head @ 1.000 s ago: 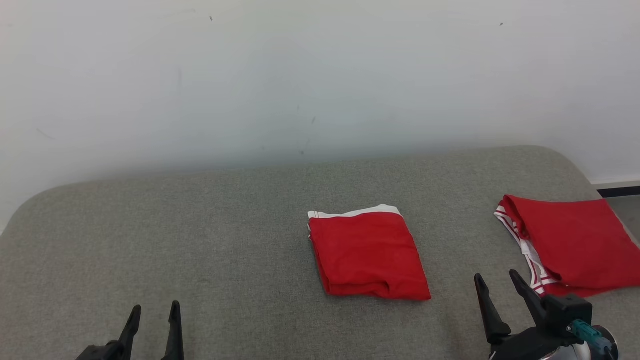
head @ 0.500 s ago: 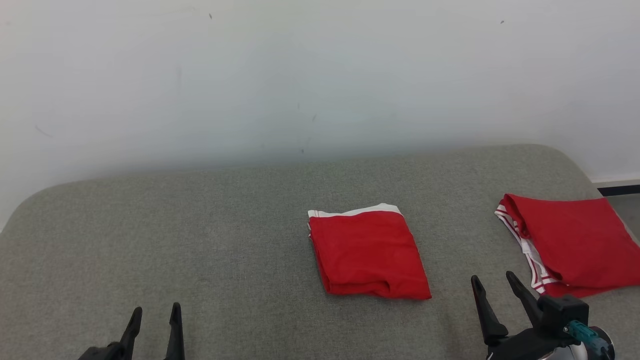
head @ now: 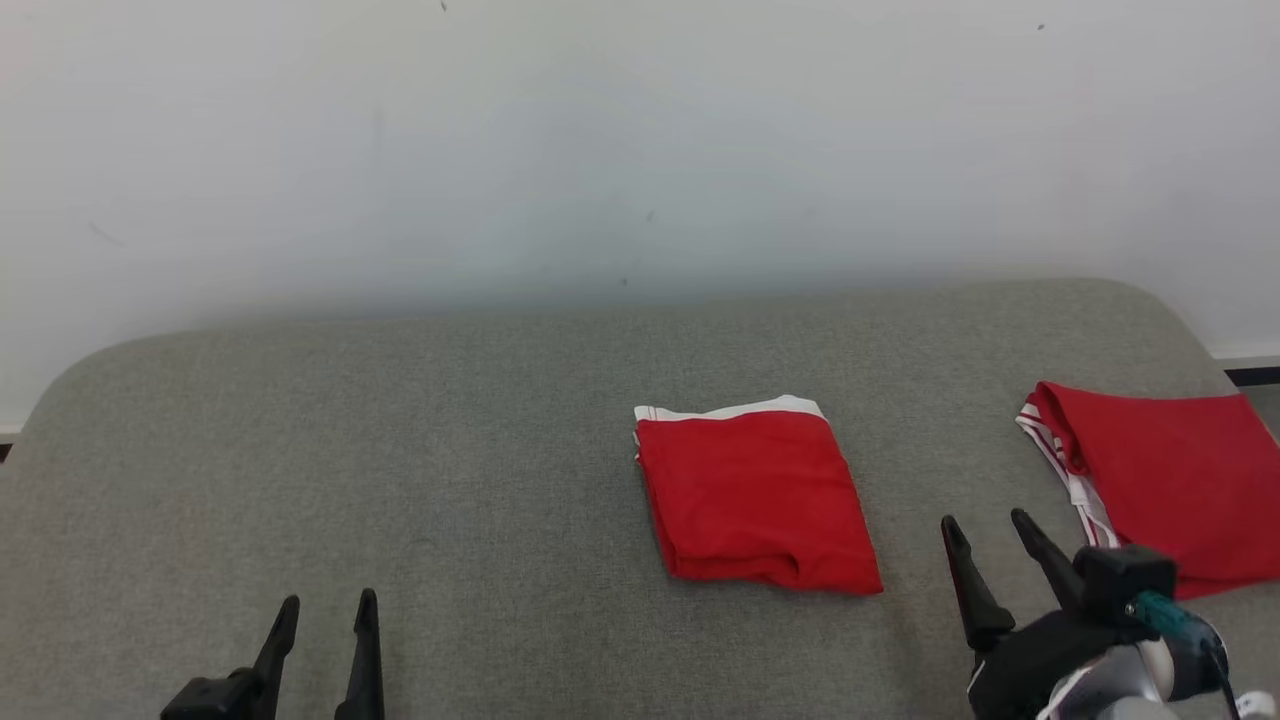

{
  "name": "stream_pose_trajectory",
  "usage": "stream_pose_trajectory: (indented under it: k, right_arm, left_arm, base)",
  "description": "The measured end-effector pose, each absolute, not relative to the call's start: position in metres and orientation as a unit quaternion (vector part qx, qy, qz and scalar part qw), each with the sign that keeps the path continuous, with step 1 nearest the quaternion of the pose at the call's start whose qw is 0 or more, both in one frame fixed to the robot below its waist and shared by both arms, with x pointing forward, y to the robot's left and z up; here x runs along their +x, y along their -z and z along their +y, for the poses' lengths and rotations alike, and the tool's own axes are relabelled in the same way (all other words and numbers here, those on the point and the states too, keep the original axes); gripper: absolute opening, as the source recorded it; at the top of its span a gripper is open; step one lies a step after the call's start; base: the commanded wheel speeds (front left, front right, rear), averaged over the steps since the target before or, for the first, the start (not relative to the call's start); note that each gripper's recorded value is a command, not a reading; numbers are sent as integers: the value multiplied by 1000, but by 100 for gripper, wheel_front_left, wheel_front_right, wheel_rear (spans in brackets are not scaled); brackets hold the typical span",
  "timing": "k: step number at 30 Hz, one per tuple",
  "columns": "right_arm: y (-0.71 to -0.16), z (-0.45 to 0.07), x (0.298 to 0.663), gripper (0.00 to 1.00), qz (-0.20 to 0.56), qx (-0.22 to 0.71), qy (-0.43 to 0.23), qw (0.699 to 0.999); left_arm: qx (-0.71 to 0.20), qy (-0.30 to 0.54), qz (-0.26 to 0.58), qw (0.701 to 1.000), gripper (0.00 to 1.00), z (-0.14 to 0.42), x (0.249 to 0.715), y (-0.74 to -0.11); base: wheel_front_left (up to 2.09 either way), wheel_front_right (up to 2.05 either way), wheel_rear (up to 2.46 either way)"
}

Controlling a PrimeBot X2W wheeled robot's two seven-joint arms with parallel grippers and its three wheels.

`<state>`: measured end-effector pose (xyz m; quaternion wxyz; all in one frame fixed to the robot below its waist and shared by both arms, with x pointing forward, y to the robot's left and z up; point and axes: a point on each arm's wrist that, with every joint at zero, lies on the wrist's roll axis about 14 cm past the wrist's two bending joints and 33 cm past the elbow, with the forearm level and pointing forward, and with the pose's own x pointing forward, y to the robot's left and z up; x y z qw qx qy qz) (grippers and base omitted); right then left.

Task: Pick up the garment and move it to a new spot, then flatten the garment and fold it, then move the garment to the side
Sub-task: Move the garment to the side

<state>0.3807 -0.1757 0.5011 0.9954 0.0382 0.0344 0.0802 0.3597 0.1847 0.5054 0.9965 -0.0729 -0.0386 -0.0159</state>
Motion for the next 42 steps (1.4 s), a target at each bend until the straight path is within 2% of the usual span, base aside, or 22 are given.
stream_pose_trajectory:
  k: [5, 14, 20, 32, 33, 34, 42]
  right_arm:
    - [-505, -173, 412, 100, 76, 40, -86, 993]
    - [-482, -170, 474, 100, 203, 36, -81, 975]
    - [-443, -150, 491, 100, 278, 33, -91, 956]
    - [-381, -125, 488, 100, 392, 21, -107, 914]
    - [-380, -124, 488, 36, 396, 20, -108, 912]
    - [-380, -123, 488, 0, 397, 17, -110, 911]
    - [-397, -128, 490, 0, 379, -57, -130, 914]
  left_arm:
    - [-73, 18, -43, 996, 100, 183, 363, -508]
    - [-77, 27, -54, 995, 100, 179, 383, -517]
    - [-84, 7, -50, 995, 100, 190, 388, -514]
    - [-81, -24, -28, 996, 100, 207, 386, -498]
    - [-81, -25, -27, 996, 100, 208, 386, -498]
    - [-82, -26, -27, 996, 100, 208, 387, -498]
    - [-87, -23, -31, 995, 100, 203, 389, -500]
  base:
    - [0, 0, 0]
    - [0, 0, 0]
    - [0, 0, 0]
    - [0, 0, 0]
    - [0, 0, 0]
    - [0, 0, 0]
    - [0, 0, 0]
